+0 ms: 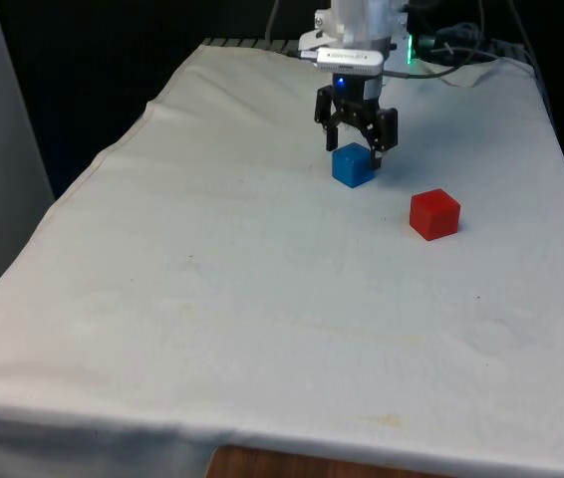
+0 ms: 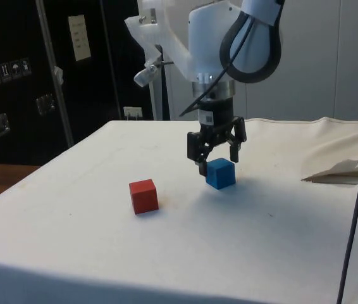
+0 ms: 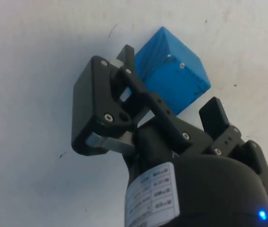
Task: Stack the two cubes.
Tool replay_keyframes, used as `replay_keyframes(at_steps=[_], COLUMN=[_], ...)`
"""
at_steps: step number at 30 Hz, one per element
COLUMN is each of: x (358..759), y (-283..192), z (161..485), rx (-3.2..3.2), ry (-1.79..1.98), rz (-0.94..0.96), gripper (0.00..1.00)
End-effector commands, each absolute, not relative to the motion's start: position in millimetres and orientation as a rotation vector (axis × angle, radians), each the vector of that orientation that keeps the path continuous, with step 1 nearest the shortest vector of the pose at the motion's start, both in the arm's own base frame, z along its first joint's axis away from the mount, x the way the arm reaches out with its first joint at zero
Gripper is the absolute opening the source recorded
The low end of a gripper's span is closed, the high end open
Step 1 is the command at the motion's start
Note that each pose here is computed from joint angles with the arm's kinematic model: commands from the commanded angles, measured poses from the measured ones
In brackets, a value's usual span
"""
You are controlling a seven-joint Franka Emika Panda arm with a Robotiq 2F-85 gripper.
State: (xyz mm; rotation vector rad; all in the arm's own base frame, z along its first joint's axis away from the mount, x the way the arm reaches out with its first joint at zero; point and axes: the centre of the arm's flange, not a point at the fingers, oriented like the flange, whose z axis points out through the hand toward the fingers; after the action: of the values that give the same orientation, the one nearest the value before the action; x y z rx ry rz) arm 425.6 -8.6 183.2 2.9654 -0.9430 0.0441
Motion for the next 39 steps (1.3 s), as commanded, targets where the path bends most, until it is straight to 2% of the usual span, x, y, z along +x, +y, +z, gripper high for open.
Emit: replay_keyframes(at_steps=[1, 3, 4, 5, 6, 7, 8, 9, 10, 20, 39], x=[426, 427, 427, 426, 426, 426, 425, 426, 426, 426, 439], y=[-10, -11, -11, -11, -11, -11, -9, -11, -11, -11, -6], z=[181, 180, 179, 179, 179, 178, 179, 178, 178, 178, 205], rx=[2.957, 2.954, 2.953, 2.952, 2.951, 2.949, 2.955, 2.949, 2.948, 2.947, 2.991], ry=[-0.958, -0.967, -0.971, -0.974, -0.977, -0.981, -0.973, -0.982, -0.984, -0.990, -0.950], rz=[0.059, 0.061, 0.061, 0.061, 0.061, 0.062, 0.045, 0.060, 0.062, 0.060, 0.104], gripper=[0.99, 0.83, 0.72, 0.55, 0.43, 0.21, 0.11, 0.11, 0.03, 0.03, 0.03])
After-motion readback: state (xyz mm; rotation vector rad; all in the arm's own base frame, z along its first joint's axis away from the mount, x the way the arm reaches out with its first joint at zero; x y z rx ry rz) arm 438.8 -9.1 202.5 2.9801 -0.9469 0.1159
